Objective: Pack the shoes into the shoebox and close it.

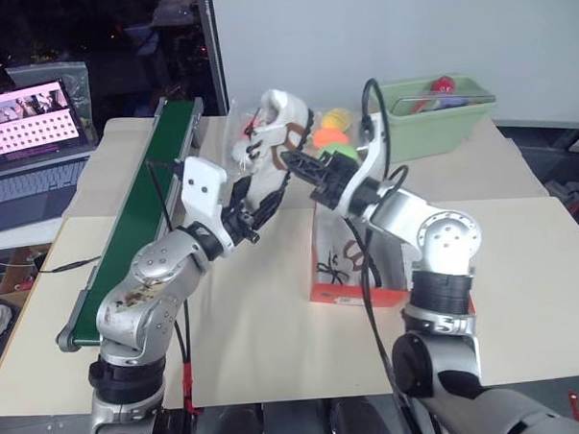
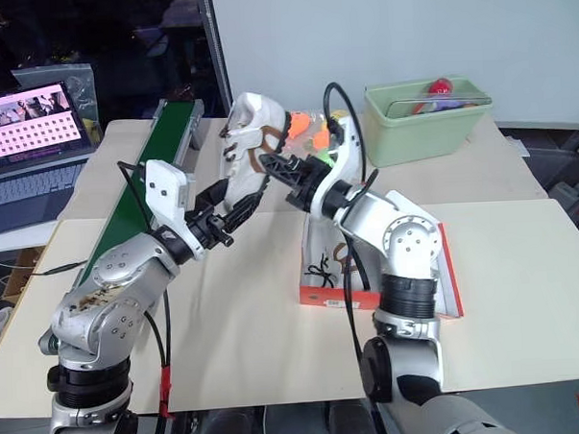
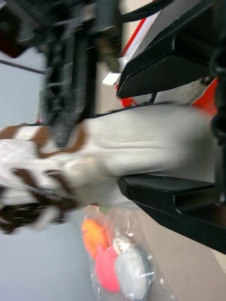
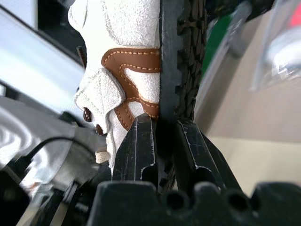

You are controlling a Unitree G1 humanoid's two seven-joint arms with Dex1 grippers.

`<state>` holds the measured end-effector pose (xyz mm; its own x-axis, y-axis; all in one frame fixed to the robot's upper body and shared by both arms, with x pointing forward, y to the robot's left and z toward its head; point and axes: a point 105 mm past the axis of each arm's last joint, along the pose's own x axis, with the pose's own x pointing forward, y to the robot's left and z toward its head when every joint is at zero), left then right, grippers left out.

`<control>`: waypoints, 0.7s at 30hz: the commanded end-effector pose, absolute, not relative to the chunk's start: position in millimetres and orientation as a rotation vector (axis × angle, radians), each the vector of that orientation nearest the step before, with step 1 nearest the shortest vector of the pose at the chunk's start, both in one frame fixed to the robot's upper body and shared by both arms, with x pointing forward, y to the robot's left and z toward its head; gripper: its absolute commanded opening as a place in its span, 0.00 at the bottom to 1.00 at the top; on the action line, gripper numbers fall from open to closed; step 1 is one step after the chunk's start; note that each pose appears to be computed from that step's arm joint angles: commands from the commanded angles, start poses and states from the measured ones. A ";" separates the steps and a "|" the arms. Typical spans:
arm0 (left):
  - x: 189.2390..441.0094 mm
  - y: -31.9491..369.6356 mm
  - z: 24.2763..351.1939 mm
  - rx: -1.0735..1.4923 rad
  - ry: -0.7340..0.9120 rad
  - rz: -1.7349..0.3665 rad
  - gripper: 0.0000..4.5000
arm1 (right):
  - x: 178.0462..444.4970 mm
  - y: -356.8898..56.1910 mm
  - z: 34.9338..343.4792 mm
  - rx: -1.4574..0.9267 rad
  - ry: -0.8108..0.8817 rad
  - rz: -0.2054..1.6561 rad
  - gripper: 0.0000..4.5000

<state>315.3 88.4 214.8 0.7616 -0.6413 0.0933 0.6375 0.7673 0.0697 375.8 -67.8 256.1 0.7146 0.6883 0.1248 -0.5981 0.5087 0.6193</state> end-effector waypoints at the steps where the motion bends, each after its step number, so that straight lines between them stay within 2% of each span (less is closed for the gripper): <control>1: 305.3 79.9 219.6 0.041 -0.138 -0.749 0.60 | 382.5 -106.1 285.1 0.605 0.057 0.714 0.04; 4: 302.8 79.8 217.0 0.042 -0.128 -0.767 0.60 | 389.6 -130.7 270.8 0.468 0.179 0.627 0.04; 7: 301.9 81.4 215.6 0.044 -0.123 -0.772 0.60 | 387.5 -136.1 255.5 0.382 0.295 0.616 0.04; 13: 303.1 82.6 213.7 0.057 -0.117 -0.775 0.60 | 379.1 -148.6 202.0 0.311 0.610 0.580 0.04; 16: 302.3 80.5 213.8 0.056 -0.118 -0.776 0.60 | 373.4 -147.8 176.3 0.258 0.698 0.574 0.04; 21: 302.3 84.5 214.3 0.053 -0.119 -0.758 0.60 | 367.6 -139.3 156.1 0.240 0.775 0.603 0.04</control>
<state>308.0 85.5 203.1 0.7284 -0.6836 0.0460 0.6806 0.7297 0.0652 372.9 -137.5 168.8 0.5903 0.6057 -0.5336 -0.4354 0.7955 0.4214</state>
